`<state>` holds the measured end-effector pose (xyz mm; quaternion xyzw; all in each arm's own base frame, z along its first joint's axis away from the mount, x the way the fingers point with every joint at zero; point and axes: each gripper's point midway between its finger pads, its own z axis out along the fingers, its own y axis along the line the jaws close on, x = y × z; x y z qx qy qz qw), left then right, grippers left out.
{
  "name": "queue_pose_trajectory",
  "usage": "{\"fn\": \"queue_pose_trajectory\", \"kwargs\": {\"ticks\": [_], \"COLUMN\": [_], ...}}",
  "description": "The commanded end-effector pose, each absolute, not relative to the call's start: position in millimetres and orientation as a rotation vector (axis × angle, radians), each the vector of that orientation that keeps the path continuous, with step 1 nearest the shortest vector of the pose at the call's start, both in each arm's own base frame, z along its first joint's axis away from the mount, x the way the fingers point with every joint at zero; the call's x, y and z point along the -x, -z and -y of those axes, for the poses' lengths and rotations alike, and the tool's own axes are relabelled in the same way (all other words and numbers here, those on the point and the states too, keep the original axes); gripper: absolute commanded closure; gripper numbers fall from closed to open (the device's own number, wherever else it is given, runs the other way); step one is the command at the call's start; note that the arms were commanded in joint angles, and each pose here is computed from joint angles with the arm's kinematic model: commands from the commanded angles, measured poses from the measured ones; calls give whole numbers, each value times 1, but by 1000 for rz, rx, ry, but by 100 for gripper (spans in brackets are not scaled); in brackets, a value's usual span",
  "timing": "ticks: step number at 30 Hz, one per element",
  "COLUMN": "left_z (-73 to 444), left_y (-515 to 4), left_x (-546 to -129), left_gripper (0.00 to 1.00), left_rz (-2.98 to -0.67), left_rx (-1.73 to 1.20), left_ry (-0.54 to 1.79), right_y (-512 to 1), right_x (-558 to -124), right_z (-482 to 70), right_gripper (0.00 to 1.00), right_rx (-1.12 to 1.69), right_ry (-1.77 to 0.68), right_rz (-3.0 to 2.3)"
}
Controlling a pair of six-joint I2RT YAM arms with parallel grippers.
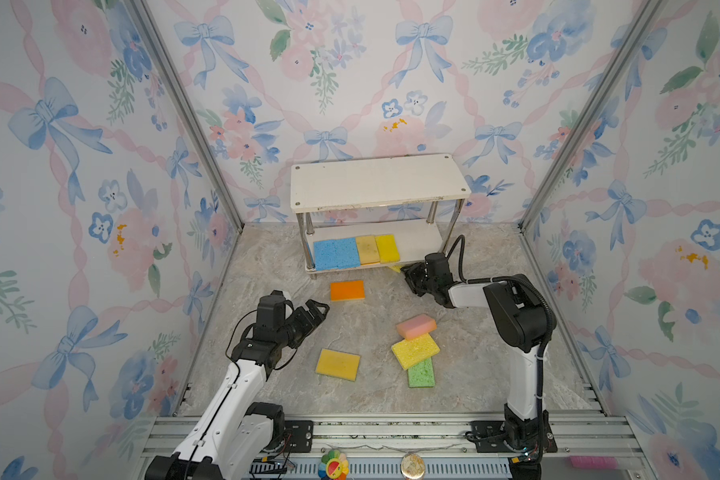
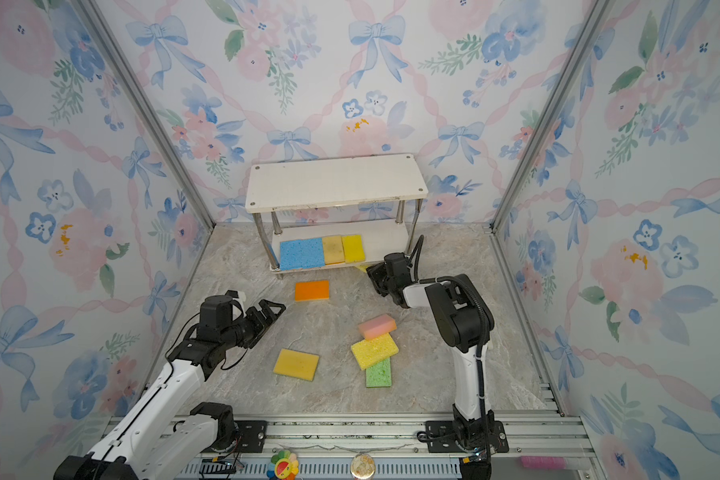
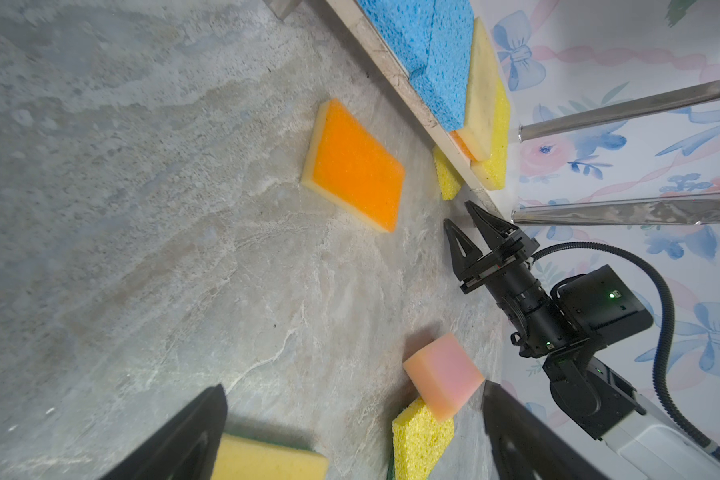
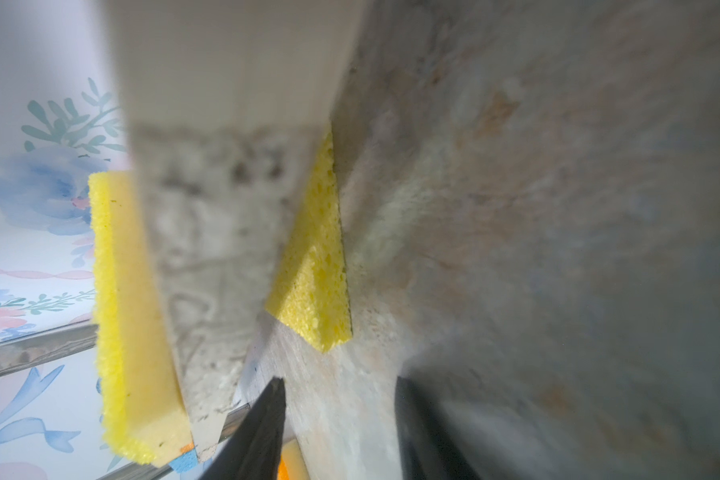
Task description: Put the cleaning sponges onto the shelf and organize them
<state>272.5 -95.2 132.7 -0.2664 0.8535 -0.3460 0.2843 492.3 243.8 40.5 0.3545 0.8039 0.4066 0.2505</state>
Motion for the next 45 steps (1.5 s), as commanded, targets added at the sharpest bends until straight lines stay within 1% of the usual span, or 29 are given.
{"fn": "queue_pose_trajectory", "kwargs": {"ticks": [1, 7, 9, 14, 15, 16, 17, 18, 19, 20, 21, 22, 24, 28, 31, 36, 45], "left_z": [95, 95, 96, 99, 99, 100, 100, 99, 99, 99, 99, 99, 98, 99, 100, 102, 102], "left_y": [-132, -131, -131, -122, -122, -121, -121, -121, -120, -119, -118, -116, -111, -107, -106, -111, -113], "left_x": [-272, -272, -271, -267, -266, -266, -265, -265, -265, -264, -263, -262, -259, -254, -252, -252, -247], "left_gripper": [2, 2, 2, 2, 2, 2, 2, 2, 2, 2, 2, 2, 2, 2, 2, 2, 2], "left_rz": [-2282, -2286, -2289, -2314, -2317, -2318, -2319, -2318, -2317, -2320, -2323, -2327, -2335, -2340, -2338, -2325, -2304], "left_rx": [678, 677, 666, 652, 649, 649, 647, 645, 640, 637, 636, 640, 653, 660, 662, 656, 670], "left_ry": [919, 920, 915, 905, 906, 909, 906, 902, 900, 897, 897, 897, 896, 908, 924, 947, 981], "right_y": [-3, -3, -12, -40, -44, -47, -51, -53, -58, -62, -64, -65, -66, -65, -55, -44, -31], "right_x": [-482, -480, -476, -457, -455, -454, -454, -455, -457, -460, -462, -463, -462, -456, -454, -456, -462], "right_z": [-241, -243, -240, -229, -228, -228, -228, -227, -228, -229, -232, -235, -241, -248, -253, -252, -250], "right_gripper": [54, 56, 58, 59, 61, 72, 89, 98, 100, 92, 76, 66, 59, 51, 49, 49, 47], "right_rx": [-1007, -997, -921, -614, -555, -481, -430, -407, -379, -335, -285, -216, -71, 139, 206, 210, 178], "right_ry": [-1000, -1002, -940, -792, -770, -753, -752, -753, -762, -760, -741, -696, -586, -380, -306, -215, -202], "right_rz": [-2284, -2283, -2307, -2337, -2340, -2335, -2320, -2303, -2273, -2247, -2241, -2248, -2273, -2240, -2244, -2239, -2267]}}
